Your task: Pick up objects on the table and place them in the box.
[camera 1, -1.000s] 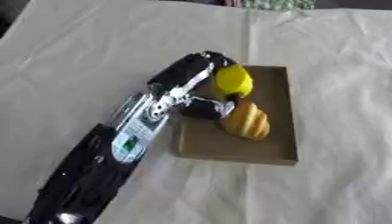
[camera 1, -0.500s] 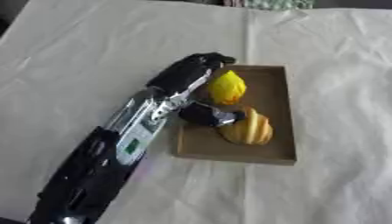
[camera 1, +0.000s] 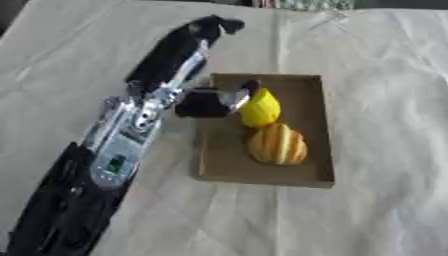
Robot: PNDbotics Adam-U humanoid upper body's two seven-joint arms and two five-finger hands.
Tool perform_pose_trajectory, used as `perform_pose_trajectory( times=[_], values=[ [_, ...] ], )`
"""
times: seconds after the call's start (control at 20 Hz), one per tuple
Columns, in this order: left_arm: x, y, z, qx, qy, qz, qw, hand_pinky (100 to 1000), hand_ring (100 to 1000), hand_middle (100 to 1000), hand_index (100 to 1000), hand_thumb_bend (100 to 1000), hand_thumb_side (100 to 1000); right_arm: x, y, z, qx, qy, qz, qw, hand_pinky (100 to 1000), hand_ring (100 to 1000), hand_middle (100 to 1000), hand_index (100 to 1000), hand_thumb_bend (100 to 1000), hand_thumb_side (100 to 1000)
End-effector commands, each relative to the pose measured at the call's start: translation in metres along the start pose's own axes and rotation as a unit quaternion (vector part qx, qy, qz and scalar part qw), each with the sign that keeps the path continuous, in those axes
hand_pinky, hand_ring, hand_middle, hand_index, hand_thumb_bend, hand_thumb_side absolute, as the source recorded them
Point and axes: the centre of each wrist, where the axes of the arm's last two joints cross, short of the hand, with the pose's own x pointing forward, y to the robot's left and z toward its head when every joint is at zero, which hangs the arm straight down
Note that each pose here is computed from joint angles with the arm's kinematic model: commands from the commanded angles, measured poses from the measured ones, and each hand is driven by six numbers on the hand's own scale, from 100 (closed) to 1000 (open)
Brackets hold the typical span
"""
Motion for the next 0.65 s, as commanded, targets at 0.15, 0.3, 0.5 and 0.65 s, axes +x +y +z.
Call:
perform_pose_trajectory(
  times=[0.15,0.3,0.5,0.65],
  values=[
    [-0.018,0.068,0.027,0.179,0.000,0.058,0.982,914,792,736,876,259,530,0.007,-0.011,-0.007,-0.006,-0.019,0.022,1.000,919,839,690,854,100,566],
    [-0.043,0.085,0.051,0.271,-0.023,0.086,0.958,905,791,736,875,272,507,0.007,-0.013,-0.007,-0.014,-0.023,0.028,0.999,918,838,690,853,100,566],
    [-0.067,0.097,0.084,0.340,-0.062,0.091,0.934,894,788,739,870,274,504,0.008,-0.016,-0.006,-0.025,-0.027,0.035,0.999,917,836,688,851,100,566],
    [-0.078,0.106,0.101,0.378,-0.093,0.089,0.917,889,788,741,869,304,478,0.008,-0.018,-0.005,-0.037,-0.031,0.040,0.998,916,835,688,850,100,566]
  ],
)
